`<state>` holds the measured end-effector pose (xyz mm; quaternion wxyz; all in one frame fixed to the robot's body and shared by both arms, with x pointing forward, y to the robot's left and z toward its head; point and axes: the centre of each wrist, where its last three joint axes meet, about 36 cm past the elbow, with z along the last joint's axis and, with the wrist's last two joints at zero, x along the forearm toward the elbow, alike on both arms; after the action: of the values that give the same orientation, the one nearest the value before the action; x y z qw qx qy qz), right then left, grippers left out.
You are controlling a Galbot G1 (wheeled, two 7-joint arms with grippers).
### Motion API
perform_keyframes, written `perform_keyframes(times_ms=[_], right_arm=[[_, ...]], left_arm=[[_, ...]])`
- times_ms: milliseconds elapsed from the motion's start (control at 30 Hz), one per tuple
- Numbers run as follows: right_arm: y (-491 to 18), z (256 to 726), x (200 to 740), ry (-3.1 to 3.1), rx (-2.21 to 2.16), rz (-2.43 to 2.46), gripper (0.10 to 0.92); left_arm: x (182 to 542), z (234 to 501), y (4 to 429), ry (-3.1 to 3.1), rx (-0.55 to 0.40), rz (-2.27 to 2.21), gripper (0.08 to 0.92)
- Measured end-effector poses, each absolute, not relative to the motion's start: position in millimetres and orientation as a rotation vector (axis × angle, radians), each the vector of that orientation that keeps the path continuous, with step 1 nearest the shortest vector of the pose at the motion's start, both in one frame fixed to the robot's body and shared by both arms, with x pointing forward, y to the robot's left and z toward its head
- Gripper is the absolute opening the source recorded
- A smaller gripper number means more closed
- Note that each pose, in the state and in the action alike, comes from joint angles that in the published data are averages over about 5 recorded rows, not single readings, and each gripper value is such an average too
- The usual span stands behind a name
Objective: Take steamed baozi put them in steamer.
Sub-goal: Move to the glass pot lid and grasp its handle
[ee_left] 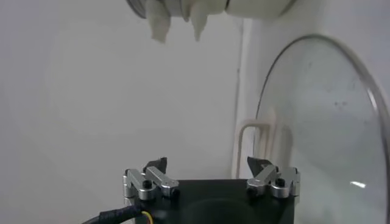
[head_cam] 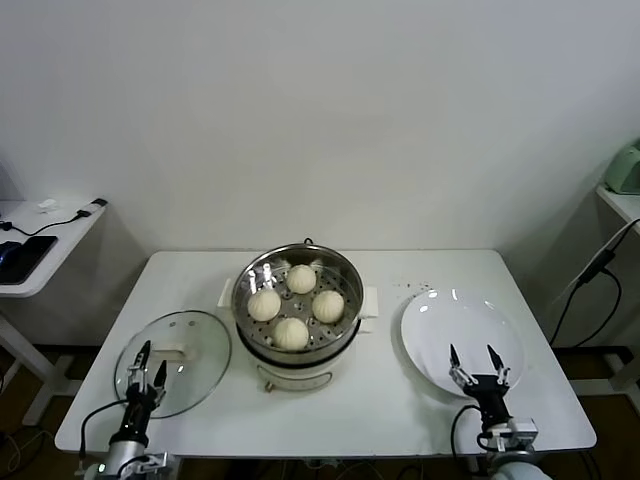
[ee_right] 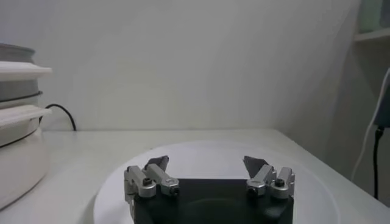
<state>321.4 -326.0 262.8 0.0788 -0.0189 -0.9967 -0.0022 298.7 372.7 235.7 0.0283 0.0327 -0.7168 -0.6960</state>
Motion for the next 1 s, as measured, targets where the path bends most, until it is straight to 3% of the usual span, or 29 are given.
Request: perform_keyframes(times_ms=[667, 767, 1000], right_arm=[[-321.0, 258.2, 315.5, -2.98, -0.059, -0.014, 0.823], [-320.5, 256.8, 315.6, -2.979, -0.059, -0.014, 0.823], [-320.8, 254.8, 314.9, -2.976, -0.061, -0.013, 0.823]], left_arm=[[329.6, 226.4, 380.0, -2.077, 0.088, -2.259, 0.816], [331.8, 226.2, 377.7, -2.073, 0.087, -2.258, 0.768], [335.7, 222.4, 372.4, -2.057, 0.086, -2.253, 0.565]])
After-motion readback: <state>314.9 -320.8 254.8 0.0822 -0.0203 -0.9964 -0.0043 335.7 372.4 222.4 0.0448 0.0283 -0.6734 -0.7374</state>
